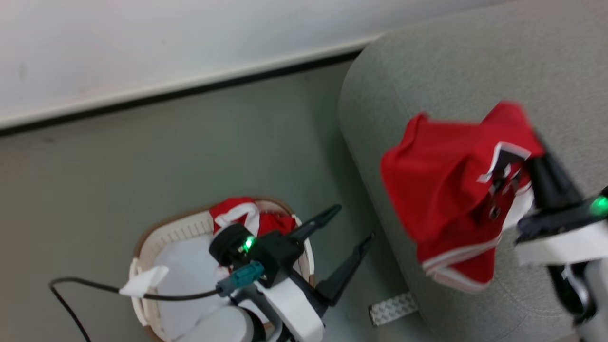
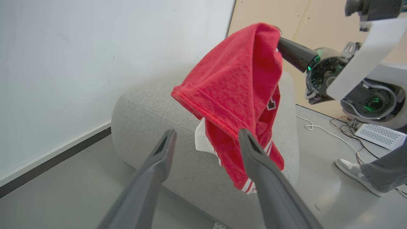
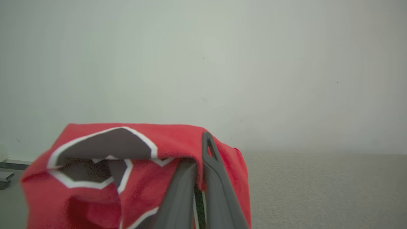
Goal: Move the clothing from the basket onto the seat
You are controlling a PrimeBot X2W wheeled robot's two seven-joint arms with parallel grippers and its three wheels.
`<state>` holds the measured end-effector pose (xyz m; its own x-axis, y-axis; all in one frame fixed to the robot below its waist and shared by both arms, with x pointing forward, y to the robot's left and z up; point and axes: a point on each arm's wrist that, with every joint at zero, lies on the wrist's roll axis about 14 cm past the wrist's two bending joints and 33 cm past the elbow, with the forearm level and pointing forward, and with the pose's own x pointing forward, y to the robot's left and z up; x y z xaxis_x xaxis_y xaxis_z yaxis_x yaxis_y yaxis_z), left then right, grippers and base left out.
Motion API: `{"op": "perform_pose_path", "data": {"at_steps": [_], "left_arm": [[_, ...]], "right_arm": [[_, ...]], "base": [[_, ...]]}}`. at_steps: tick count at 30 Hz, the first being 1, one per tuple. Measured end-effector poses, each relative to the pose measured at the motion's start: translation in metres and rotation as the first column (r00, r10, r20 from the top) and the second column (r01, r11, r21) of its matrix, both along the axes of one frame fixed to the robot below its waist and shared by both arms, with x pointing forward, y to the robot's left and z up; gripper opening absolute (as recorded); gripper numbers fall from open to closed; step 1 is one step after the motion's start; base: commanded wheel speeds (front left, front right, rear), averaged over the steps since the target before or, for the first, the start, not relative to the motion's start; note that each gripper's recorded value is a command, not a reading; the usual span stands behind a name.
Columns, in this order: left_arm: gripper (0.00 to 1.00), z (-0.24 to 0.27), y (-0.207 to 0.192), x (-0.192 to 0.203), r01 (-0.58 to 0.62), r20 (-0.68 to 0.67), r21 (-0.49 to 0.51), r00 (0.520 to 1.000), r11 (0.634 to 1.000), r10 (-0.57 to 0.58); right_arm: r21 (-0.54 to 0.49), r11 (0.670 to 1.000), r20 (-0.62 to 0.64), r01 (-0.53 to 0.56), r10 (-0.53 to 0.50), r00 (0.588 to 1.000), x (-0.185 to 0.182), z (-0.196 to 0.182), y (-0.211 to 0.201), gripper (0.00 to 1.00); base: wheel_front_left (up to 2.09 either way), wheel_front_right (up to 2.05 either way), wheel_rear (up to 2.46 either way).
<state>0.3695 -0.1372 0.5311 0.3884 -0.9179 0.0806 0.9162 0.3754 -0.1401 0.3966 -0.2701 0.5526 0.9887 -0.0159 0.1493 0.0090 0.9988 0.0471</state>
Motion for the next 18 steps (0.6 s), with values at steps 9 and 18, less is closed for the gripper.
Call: {"op": "perform_pose_path", "data": {"at_steps": [9,18], "left_arm": [[1.00,-0.041,0.020,0.065,-0.050,-0.034,-0.006,0.998,0.999,0.050],[1.00,-0.099,0.045,0.111,-0.125,-0.119,-0.009,0.985,0.992,0.123]], "right_arm": [[-0.102,0.978,0.070,0.181,-0.174,0.982,0.088,0.036,-0.083,0.00],[-0.225,0.841,0.063,0.491,-0.490,0.869,0.126,0.026,-0.199,0.00]], "base": [[0.00,0.00,0.00],[0.00,0.00,0.00]]}}
